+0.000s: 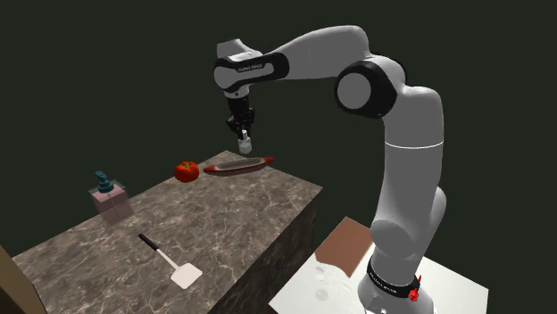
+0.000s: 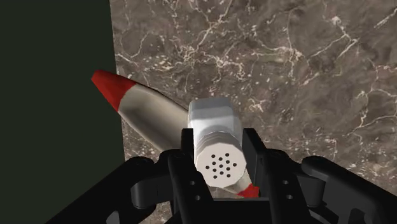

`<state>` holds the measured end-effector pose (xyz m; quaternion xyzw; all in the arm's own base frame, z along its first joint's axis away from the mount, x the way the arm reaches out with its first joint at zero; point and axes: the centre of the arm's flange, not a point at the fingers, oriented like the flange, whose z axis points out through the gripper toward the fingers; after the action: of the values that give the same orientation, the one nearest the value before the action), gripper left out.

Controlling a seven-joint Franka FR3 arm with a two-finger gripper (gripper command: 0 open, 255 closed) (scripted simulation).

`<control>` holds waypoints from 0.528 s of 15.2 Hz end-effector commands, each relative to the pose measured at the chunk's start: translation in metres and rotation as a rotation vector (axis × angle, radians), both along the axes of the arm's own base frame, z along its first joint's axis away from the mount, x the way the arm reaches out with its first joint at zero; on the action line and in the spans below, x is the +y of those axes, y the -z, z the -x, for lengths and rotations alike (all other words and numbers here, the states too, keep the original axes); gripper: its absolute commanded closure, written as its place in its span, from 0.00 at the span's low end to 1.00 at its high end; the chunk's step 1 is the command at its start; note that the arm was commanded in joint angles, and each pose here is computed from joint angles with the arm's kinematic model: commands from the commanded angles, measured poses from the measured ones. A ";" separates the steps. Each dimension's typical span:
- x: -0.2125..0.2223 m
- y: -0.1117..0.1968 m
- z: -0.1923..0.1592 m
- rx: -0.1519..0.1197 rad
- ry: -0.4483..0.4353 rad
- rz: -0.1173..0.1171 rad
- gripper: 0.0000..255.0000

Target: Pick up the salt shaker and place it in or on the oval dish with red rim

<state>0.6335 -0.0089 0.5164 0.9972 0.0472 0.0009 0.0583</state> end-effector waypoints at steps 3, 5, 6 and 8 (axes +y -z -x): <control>-0.020 -0.006 -0.048 0.000 0.000 0.000 1.00; -0.037 -0.011 -0.082 0.000 0.000 0.000 1.00; -0.037 -0.005 -0.082 0.000 0.000 0.000 1.00; -0.037 0.005 -0.082 0.000 0.000 0.000 1.00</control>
<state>0.7131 -0.0458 0.5150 0.9972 0.0471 0.0007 0.0584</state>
